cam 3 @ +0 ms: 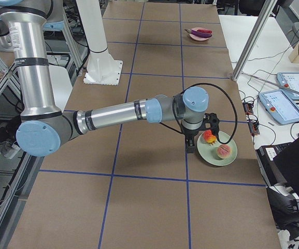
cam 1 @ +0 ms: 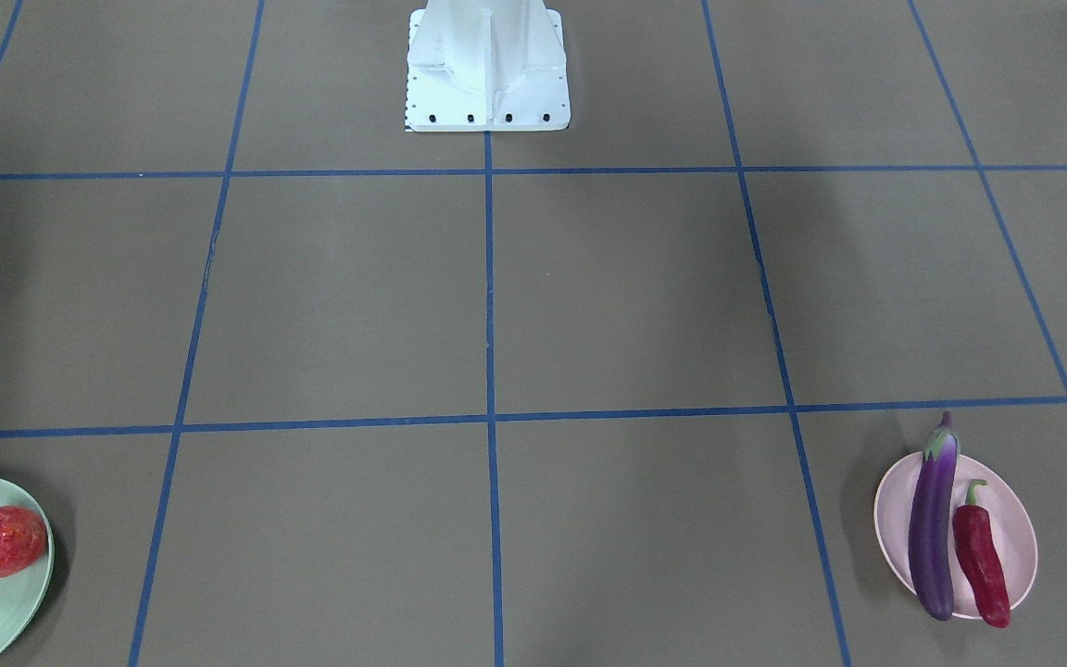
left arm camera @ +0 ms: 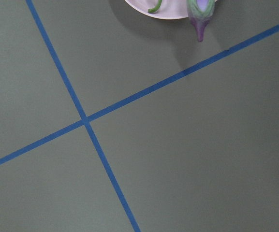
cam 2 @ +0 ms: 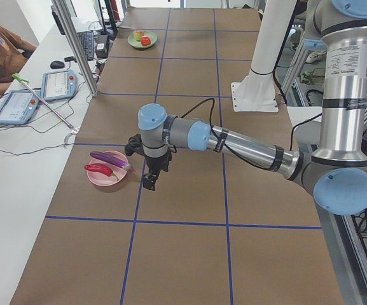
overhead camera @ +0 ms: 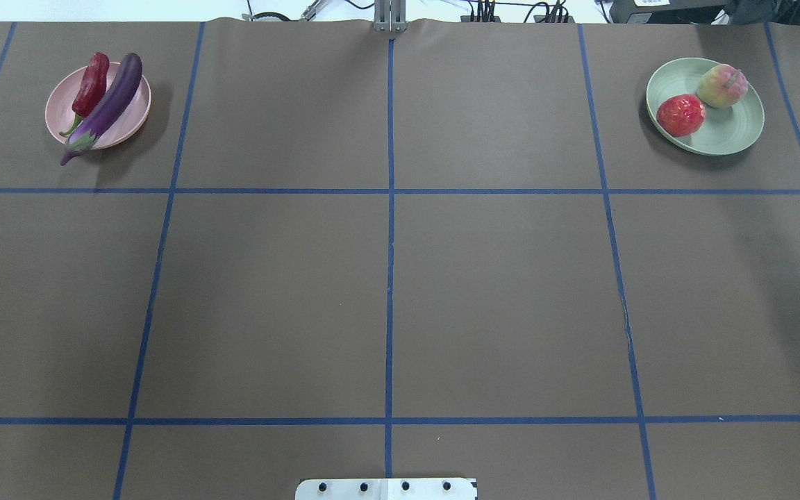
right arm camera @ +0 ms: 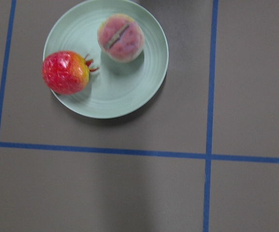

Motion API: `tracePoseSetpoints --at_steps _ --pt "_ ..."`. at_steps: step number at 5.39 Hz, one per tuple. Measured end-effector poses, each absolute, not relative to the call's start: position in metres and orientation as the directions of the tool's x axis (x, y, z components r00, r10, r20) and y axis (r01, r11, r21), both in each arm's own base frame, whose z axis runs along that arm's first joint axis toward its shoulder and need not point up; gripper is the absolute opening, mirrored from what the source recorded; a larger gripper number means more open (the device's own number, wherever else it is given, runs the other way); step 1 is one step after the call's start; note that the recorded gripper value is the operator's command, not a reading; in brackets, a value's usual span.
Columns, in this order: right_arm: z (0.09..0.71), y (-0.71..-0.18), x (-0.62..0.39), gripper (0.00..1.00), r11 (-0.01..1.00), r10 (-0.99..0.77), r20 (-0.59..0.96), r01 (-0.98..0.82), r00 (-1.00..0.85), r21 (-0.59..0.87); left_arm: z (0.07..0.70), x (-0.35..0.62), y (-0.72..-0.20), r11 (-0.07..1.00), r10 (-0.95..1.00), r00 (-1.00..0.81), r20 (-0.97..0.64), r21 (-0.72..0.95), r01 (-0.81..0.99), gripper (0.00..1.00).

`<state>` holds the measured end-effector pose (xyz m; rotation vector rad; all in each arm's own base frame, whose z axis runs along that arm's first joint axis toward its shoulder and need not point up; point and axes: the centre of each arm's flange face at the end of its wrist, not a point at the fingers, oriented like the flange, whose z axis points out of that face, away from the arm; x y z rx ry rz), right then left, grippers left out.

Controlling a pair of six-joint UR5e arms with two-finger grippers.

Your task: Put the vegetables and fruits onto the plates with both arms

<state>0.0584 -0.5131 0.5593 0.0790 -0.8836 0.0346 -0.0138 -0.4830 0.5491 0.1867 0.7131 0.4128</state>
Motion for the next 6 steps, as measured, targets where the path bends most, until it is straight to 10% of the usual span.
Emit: tracePoseSetpoints --at_steps 6 --pt "0.631 -0.450 0.085 1.00 0.995 0.024 0.712 -0.084 0.702 0.049 0.624 -0.048 -0.472 0.926 0.375 0.656 -0.654 0.240 -0.291 1.00"
